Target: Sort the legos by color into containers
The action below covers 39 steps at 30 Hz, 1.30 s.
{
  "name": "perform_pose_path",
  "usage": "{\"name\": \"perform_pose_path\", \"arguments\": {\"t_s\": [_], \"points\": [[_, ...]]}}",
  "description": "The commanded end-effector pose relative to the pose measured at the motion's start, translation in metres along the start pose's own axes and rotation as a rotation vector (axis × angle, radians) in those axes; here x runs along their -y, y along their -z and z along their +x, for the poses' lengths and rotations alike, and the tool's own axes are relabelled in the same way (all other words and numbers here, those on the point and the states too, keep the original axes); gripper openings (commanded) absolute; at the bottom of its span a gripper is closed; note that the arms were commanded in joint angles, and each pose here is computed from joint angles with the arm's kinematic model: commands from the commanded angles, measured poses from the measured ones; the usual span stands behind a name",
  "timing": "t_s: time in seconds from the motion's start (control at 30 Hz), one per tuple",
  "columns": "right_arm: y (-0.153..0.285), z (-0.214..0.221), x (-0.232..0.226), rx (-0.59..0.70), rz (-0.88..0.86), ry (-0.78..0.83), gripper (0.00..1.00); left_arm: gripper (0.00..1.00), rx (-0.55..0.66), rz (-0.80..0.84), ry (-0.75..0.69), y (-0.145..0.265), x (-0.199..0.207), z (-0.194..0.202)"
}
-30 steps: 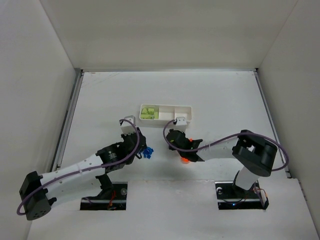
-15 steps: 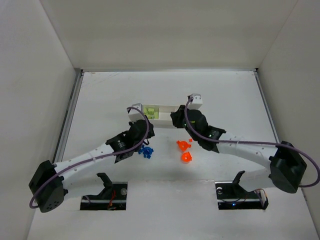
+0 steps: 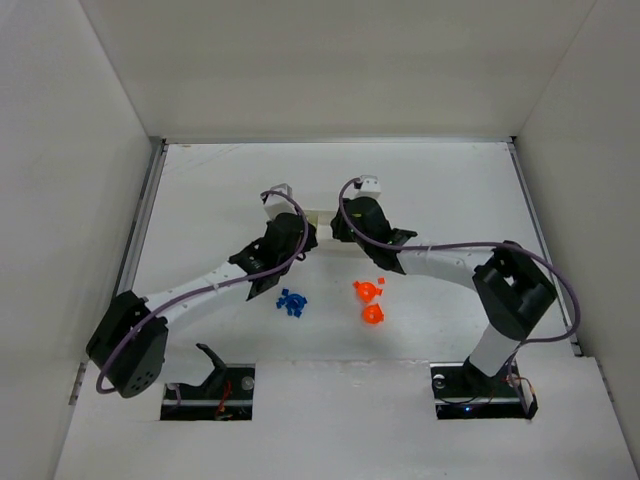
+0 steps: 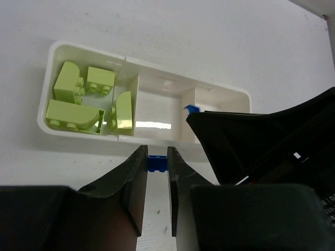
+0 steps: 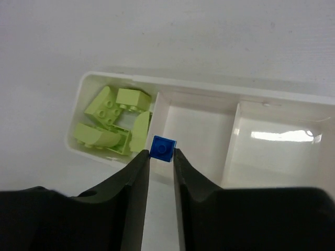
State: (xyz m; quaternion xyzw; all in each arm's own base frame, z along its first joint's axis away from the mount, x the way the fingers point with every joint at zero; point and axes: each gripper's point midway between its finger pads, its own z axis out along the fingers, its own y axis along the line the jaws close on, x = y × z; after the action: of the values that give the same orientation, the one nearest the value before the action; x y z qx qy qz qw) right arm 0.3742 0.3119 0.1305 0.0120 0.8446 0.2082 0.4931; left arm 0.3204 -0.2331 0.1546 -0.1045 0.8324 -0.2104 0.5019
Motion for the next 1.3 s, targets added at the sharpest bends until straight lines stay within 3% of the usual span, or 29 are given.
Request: {"name": "perform_pose_path", "arguments": {"t_s": [0.0,0.07,0.17,0.5,0.63,0.9,1.03,1.27], "points": [[0.0,-0.038,-0.02,0.078,-0.068,-0.032,0.36,0.11,0.074,0.08,0.046,-0.004,0.027,-0.034],[0.005,-0.047,-0.022,0.098,-0.075,-0.037,0.43,0.11,0.065,0.078,0.044,-0.01,0.028,-0.033],[0.015,-0.052,-0.014,0.114,-0.069,-0.054,0.45,0.11,0.051,0.068,0.033,-0.02,0.029,-0.028],[0.069,-0.018,0.026,0.134,-0.005,-0.081,0.38,0.14,-0.031,0.022,-0.028,-0.072,0.031,0.002],[0.087,0.002,0.037,0.122,0.005,-0.083,0.38,0.21,-0.046,0.0,-0.039,-0.086,0.029,0.009],[0.102,0.068,-0.018,-0.021,-0.154,0.087,0.38,0.39,-0.043,-0.004,-0.043,-0.085,0.028,0.004],[0.108,0.109,-0.061,-0.087,-0.253,0.208,0.41,0.35,-0.034,0.005,-0.042,-0.064,0.021,-0.002],[0.109,0.169,-0.108,-0.165,-0.349,0.328,0.46,0.3,-0.033,-0.066,-0.002,-0.006,-0.041,0.0]]}}
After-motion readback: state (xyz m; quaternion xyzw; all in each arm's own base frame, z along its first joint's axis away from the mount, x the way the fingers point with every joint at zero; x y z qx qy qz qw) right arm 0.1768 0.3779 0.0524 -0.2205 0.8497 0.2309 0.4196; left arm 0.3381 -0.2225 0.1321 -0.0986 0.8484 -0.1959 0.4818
